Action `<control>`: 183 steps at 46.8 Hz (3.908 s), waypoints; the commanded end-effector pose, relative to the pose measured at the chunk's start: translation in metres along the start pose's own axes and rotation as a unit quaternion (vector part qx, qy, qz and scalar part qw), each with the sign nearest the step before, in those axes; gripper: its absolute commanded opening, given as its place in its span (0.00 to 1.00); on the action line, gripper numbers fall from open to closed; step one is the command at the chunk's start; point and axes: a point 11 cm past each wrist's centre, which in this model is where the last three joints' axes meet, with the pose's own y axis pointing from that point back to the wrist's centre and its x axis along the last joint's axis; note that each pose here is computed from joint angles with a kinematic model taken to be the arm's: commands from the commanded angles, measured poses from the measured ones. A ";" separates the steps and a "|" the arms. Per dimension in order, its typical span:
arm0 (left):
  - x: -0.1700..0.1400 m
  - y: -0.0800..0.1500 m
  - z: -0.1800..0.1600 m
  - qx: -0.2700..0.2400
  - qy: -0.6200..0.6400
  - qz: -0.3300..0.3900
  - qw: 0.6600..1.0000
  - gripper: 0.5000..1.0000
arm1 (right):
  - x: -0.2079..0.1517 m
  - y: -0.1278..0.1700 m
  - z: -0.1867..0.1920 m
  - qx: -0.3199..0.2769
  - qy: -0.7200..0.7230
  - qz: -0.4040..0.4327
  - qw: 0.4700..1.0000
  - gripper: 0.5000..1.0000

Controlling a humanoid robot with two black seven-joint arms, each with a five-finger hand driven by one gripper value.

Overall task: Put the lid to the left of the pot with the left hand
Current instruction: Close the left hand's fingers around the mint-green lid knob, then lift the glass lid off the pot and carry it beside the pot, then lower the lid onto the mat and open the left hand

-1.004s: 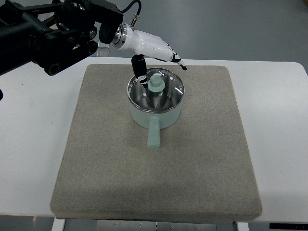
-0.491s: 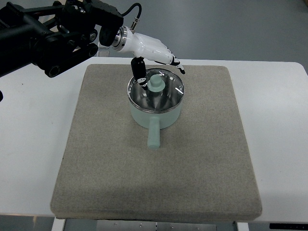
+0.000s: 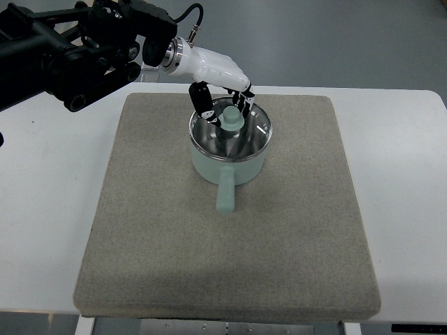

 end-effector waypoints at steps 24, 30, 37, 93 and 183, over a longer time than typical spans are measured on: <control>0.004 0.003 0.001 0.000 -0.006 -0.001 1.000 0.17 | 0.000 0.000 0.000 0.000 0.000 0.000 1.000 0.84; 0.003 0.002 0.001 -0.001 -0.005 -0.005 1.000 0.00 | 0.000 0.000 0.000 0.000 0.000 0.000 1.000 0.84; 0.001 0.002 0.002 0.000 0.001 -0.013 1.000 0.00 | 0.000 0.000 0.000 0.000 0.000 0.000 1.000 0.84; 0.015 0.032 -0.021 0.032 0.011 0.004 0.999 0.00 | 0.000 0.000 0.000 0.000 0.000 0.000 1.000 0.84; -0.122 0.095 -0.087 0.117 0.081 -0.019 0.990 0.00 | 0.000 0.000 0.000 0.000 0.000 -0.001 1.000 0.84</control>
